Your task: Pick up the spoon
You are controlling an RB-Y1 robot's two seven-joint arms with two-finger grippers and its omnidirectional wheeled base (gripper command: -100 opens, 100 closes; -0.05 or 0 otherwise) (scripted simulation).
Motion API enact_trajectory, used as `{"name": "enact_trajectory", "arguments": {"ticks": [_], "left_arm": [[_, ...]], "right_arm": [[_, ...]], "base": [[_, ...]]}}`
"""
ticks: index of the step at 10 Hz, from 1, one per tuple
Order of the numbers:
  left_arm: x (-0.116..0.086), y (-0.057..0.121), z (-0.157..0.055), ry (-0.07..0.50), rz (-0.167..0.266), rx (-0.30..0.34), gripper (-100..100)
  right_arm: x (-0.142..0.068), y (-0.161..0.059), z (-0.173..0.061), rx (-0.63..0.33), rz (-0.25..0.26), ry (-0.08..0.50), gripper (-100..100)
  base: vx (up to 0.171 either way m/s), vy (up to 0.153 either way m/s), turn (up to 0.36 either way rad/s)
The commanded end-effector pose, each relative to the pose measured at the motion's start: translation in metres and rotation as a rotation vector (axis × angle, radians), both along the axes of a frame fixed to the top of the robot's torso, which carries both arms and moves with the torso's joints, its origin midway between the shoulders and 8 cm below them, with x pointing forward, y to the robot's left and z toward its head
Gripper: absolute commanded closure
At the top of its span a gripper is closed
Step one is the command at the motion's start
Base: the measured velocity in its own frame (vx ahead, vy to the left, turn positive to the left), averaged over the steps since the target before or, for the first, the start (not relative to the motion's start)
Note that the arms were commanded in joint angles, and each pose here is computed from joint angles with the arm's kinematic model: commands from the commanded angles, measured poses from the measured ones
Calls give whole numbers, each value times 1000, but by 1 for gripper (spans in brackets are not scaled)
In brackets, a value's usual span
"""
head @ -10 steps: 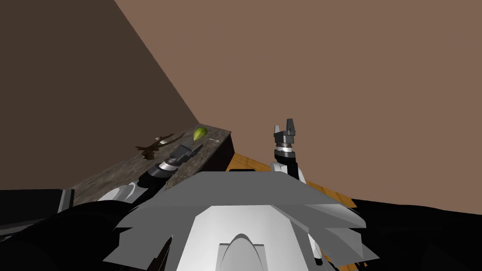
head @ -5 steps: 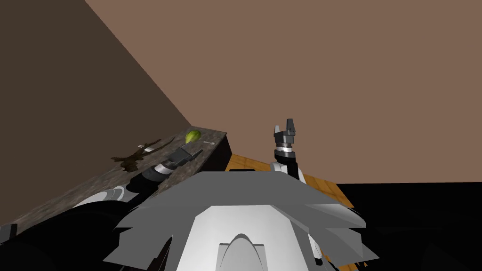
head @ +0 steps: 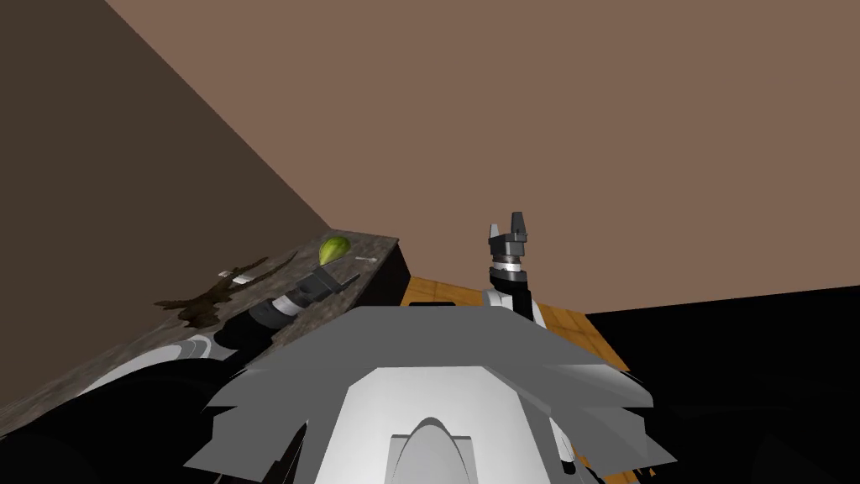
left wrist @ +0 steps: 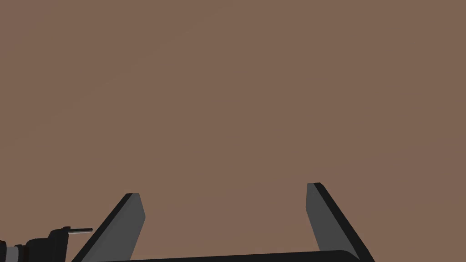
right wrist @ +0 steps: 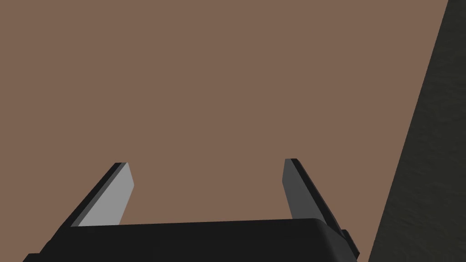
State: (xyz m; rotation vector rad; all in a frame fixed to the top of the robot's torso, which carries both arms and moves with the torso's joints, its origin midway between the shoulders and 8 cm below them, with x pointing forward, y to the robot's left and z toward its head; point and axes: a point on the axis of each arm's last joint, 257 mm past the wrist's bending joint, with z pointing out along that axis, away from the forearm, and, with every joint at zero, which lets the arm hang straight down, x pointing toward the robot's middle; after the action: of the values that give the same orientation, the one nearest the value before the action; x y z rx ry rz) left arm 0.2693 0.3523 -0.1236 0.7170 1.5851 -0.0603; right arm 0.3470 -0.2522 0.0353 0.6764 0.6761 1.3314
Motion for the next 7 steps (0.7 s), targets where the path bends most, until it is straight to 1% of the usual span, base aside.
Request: {"name": "enact_trajectory", "arguments": {"ticks": [1, 2, 3, 4, 5, 6, 7], "left_arm": [[-9, 13, -14, 45, -4, 86, -100], [-9, 15, -19, 56, -2, 113, -100], [-18, 27, -31, 98, -9, 176, -100], [-19, 29, -35, 108, -8, 199, -100], [-20, 31, -39, 116, -7, 217, -100], [-30, 44, -50, 162, -15, 278, -100], [-31, 48, -56, 176, -13, 307, -100]], "right_arm": [[0, 0, 0, 0, 0, 0, 0], [0, 0, 0, 0, 0, 0, 0], [0, 0, 0, 0, 0, 0, 0], [0, 0, 0, 0, 0, 0, 0], [0, 0, 0, 0, 0, 0, 0], [0, 0, 0, 0, 0, 0, 0], [0, 0, 0, 0, 0, 0, 0]], "base": [[18, -9, -295], [19, 1, -203], [27, -1, -326], [22, 4, -197], [10, 3, 6], [25, -6, -428], [23, 13, -165]]}}
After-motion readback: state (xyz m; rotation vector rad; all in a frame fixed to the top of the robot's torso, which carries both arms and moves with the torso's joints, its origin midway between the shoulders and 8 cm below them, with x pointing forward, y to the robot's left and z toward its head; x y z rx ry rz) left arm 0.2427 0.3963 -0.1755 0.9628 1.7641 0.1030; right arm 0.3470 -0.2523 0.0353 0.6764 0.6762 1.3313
